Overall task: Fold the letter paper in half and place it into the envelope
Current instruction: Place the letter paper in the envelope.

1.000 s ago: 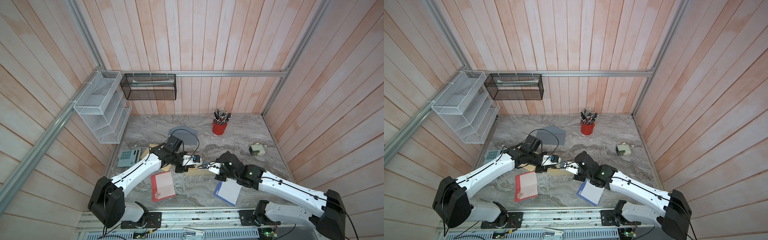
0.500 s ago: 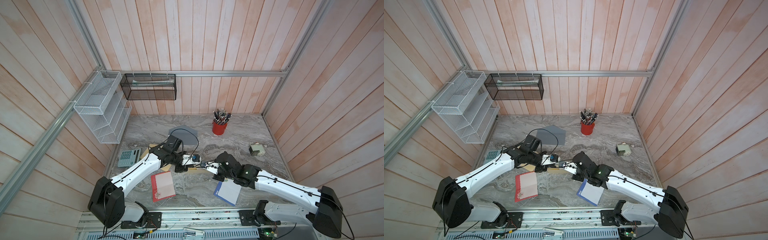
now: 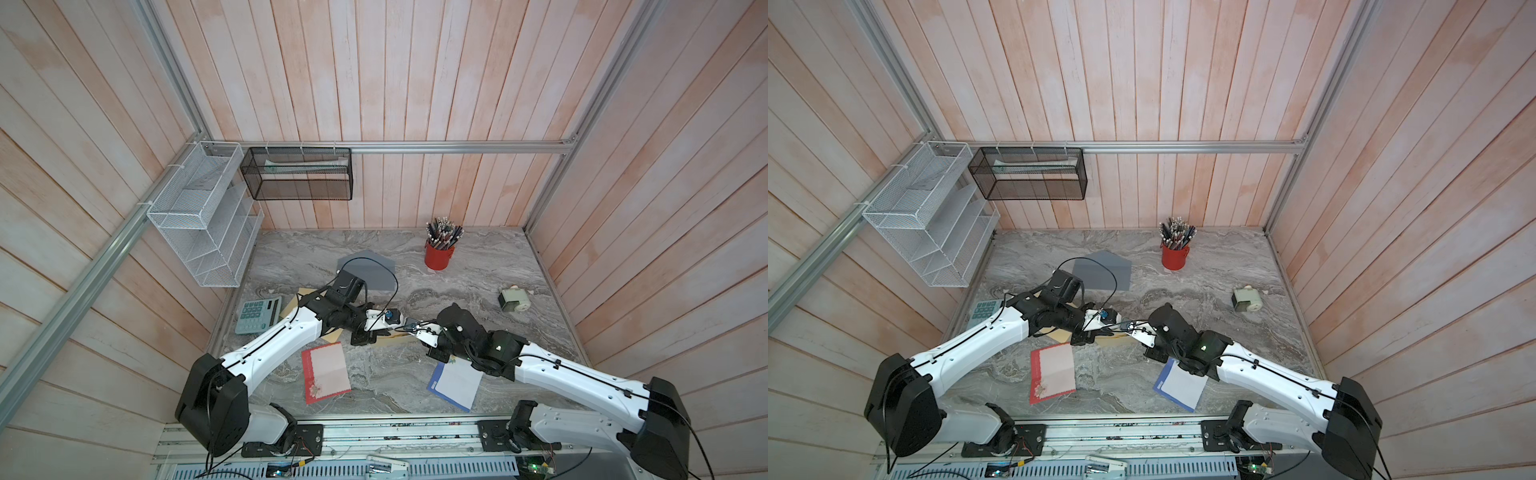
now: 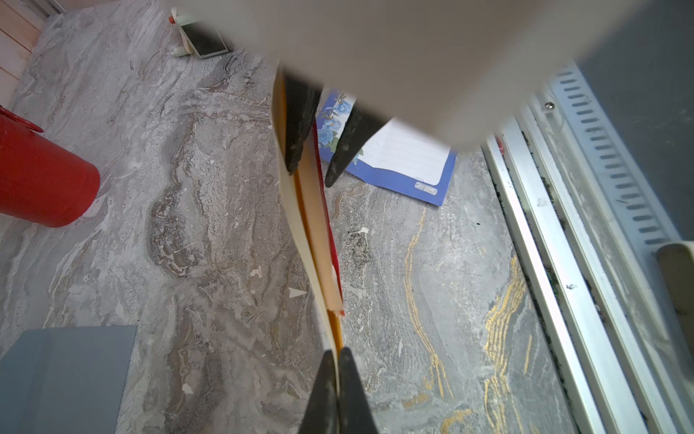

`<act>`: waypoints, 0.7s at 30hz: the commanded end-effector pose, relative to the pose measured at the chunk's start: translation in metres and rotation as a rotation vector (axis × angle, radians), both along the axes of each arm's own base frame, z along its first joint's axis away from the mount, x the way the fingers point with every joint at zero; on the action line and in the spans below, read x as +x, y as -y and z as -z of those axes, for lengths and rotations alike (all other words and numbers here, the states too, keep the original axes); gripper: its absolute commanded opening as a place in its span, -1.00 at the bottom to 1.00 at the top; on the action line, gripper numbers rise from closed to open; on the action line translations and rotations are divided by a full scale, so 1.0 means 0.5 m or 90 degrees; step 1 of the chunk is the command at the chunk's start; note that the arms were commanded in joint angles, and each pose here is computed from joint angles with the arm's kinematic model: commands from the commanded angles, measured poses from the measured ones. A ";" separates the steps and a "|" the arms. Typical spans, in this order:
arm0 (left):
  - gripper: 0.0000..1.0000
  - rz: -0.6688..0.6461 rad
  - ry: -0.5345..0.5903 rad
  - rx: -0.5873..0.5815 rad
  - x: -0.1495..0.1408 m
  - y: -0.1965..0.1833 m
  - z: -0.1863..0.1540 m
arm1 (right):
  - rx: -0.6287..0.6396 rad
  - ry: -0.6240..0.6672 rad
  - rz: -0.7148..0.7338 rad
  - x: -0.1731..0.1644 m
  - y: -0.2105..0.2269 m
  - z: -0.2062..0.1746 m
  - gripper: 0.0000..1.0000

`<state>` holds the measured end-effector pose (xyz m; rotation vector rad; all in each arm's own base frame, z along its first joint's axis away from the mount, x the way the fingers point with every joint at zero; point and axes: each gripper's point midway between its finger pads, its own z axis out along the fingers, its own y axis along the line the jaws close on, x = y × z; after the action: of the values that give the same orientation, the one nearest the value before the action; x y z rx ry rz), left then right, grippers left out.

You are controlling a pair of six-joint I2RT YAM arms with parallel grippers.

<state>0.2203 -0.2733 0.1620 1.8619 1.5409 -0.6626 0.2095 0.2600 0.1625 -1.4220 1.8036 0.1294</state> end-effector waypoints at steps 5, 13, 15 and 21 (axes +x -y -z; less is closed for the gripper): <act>-1.00 0.014 -0.002 -0.009 -0.014 0.002 -0.003 | 0.037 0.005 0.027 -0.003 0.010 -0.017 -0.56; -1.00 0.014 0.000 -0.015 -0.014 0.003 -0.009 | 0.046 -0.002 0.038 -0.006 0.016 -0.009 -0.44; -1.00 0.015 -0.001 -0.015 -0.016 0.002 -0.009 | 0.044 -0.001 0.043 -0.004 0.017 -0.004 -0.43; -1.00 0.017 -0.003 -0.018 -0.018 0.004 -0.011 | 0.051 -0.001 0.058 0.001 0.018 0.005 -0.43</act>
<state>0.2194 -0.2739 0.1624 1.8630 1.5376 -0.6671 0.2068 0.2502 0.1592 -1.3297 1.8361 0.1528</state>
